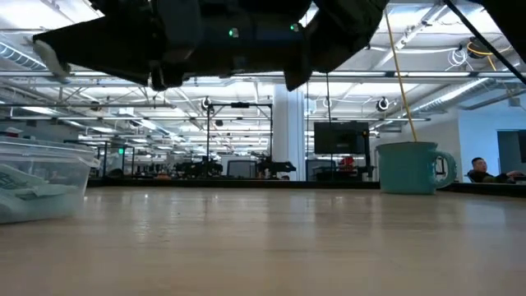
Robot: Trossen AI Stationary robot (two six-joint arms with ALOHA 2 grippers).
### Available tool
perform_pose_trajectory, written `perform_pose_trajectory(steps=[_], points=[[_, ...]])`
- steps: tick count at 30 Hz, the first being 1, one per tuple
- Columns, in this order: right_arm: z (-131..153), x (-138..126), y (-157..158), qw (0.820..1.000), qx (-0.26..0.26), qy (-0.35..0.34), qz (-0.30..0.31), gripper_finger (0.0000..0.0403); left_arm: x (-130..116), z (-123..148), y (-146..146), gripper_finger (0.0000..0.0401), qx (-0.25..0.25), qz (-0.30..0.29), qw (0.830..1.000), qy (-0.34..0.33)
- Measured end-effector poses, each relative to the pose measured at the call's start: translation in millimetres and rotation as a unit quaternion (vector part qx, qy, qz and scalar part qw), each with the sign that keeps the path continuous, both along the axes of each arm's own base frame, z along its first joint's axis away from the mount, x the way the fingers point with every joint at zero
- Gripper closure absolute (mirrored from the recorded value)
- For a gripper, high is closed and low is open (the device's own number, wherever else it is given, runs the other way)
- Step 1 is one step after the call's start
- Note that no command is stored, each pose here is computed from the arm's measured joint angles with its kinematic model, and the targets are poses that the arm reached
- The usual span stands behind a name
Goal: Pick and place Stevia / Truvia into bins
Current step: Put the white stevia packet into the transparent bin, then return to Home Position
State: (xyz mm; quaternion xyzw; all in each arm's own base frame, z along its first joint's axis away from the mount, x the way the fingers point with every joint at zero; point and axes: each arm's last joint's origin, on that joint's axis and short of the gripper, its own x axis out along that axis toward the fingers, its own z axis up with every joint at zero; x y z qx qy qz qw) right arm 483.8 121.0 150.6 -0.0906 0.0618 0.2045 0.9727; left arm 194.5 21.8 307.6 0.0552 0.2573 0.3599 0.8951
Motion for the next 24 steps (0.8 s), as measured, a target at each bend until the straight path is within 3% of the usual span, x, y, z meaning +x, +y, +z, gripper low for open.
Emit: perform_pose_trajectory(steps=[7, 17, 21, 24], points=[[-9.6, 16.9, 2.4, 1.0, -0.002, 0.002, 0.008, 0.0376, 3.5, 4.1, 0.1, 0.0306, 0.013, -0.008, 1.0, -0.016], [-17.2, 16.9, -2.8, 0.999, -0.017, 0.047, 0.003, 0.0283, 4.1, 4.3, -0.3, 0.0306, 0.01, -0.018, 1.0, -0.016], [0.6, 14.1, -2.6, 0.999, -0.02, 0.039, 0.005, 0.0268, 0.6, 6.5, -3.4, 0.0306, 0.027, -0.041, 0.999, 0.0], [34.8, 5.8, -4.3, 0.998, -0.04, 0.04, 0.009, 0.0267, -7.9, 10.9, -6.1, 0.0306, 0.041, -0.056, 0.998, 0.007]])
